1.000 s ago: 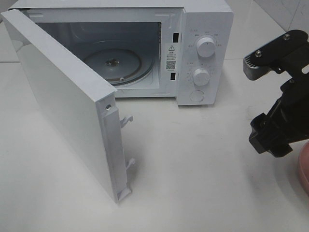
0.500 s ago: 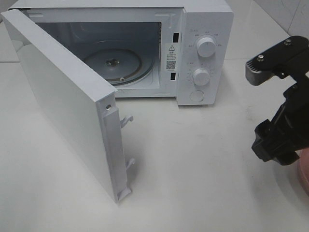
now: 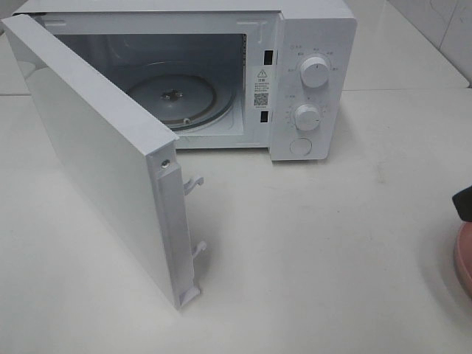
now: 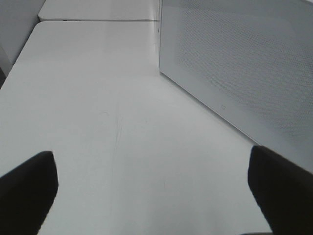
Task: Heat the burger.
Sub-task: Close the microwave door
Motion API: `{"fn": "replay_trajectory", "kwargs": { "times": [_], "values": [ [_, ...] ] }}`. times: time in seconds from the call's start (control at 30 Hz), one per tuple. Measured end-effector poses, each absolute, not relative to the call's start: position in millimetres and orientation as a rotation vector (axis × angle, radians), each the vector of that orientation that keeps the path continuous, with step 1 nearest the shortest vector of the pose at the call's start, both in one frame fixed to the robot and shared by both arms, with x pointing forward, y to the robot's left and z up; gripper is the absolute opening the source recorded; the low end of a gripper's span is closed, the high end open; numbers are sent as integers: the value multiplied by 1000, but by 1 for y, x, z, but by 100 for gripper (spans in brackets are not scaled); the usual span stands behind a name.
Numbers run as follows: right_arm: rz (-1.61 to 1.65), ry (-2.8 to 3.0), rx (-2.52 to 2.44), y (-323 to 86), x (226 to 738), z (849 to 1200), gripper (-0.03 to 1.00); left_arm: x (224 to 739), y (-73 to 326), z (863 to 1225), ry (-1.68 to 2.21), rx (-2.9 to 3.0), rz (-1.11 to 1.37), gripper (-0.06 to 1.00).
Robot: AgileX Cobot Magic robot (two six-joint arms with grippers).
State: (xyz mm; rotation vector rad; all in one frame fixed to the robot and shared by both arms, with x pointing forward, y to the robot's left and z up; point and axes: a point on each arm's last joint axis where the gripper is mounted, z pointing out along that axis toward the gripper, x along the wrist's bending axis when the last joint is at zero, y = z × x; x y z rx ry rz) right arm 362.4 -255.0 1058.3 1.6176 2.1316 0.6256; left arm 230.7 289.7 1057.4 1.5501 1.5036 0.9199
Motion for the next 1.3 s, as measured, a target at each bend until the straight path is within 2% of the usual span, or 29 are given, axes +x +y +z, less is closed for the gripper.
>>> {"fn": "replay_trajectory", "kwargs": {
  "times": [0.53,1.3],
  "values": [
    [794,1787,1715,-295,301,1056,77,231,290,1057,1504,1550,920,97],
    [987,1583,1677,-304,241,1051,77,231,290,1057,1504,1550,920,97]
  ]
}}
